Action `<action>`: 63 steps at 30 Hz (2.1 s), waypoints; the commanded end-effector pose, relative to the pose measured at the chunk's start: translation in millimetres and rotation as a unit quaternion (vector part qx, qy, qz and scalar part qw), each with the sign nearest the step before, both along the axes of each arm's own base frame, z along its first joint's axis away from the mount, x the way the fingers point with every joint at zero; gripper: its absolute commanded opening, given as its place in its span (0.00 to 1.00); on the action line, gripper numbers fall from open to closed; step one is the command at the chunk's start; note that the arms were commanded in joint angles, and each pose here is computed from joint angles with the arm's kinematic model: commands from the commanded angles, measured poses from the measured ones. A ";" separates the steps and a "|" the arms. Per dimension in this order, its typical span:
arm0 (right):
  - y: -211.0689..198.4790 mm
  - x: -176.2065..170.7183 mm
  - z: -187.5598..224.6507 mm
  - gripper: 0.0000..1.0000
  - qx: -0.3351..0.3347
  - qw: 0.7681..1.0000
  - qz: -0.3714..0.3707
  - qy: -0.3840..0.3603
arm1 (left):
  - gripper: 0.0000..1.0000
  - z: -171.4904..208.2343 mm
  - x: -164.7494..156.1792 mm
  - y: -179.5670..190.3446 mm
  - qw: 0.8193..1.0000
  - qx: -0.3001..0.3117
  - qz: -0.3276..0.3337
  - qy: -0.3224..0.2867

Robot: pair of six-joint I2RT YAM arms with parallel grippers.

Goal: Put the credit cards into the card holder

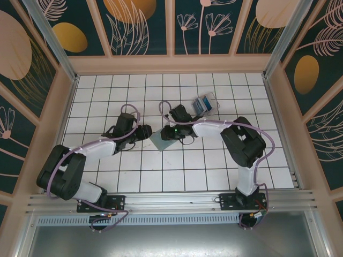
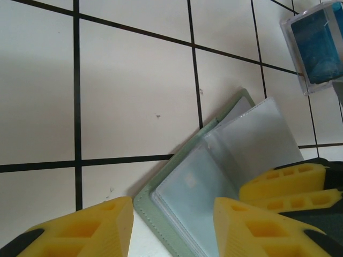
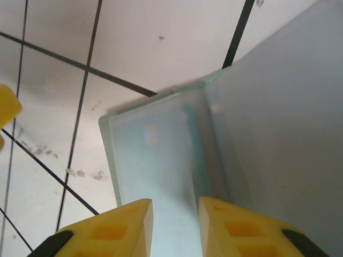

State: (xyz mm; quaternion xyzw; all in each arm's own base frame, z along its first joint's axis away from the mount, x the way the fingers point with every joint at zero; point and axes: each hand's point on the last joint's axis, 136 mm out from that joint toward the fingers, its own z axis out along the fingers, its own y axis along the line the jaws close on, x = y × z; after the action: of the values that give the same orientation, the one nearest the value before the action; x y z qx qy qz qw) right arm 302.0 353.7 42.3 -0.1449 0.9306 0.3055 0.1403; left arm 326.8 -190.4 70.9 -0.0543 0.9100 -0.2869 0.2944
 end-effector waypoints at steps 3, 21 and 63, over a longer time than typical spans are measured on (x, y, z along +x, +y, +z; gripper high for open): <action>-8.3 23.8 16.9 0.32 -0.007 0.999 -0.031 -0.044 | 0.45 1.2 -3.6 3.4 1.000 0.001 0.000 0.005; -68.7 70.7 93.5 0.39 -0.012 0.980 -0.121 -0.156 | 0.48 12.9 -1.0 -8.7 0.999 -0.020 -0.033 -0.023; -201.0 173.5 63.6 0.43 -0.109 0.983 -0.118 -0.091 | 0.57 45.7 -13.4 13.4 0.997 0.002 -0.009 -0.077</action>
State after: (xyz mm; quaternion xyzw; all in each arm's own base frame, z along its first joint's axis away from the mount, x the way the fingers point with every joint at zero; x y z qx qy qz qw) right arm 477.2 147.9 83.5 -0.0635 0.9593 0.1488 0.2315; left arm 313.4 -182.0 115.4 -0.0288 0.8833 -0.3041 0.3557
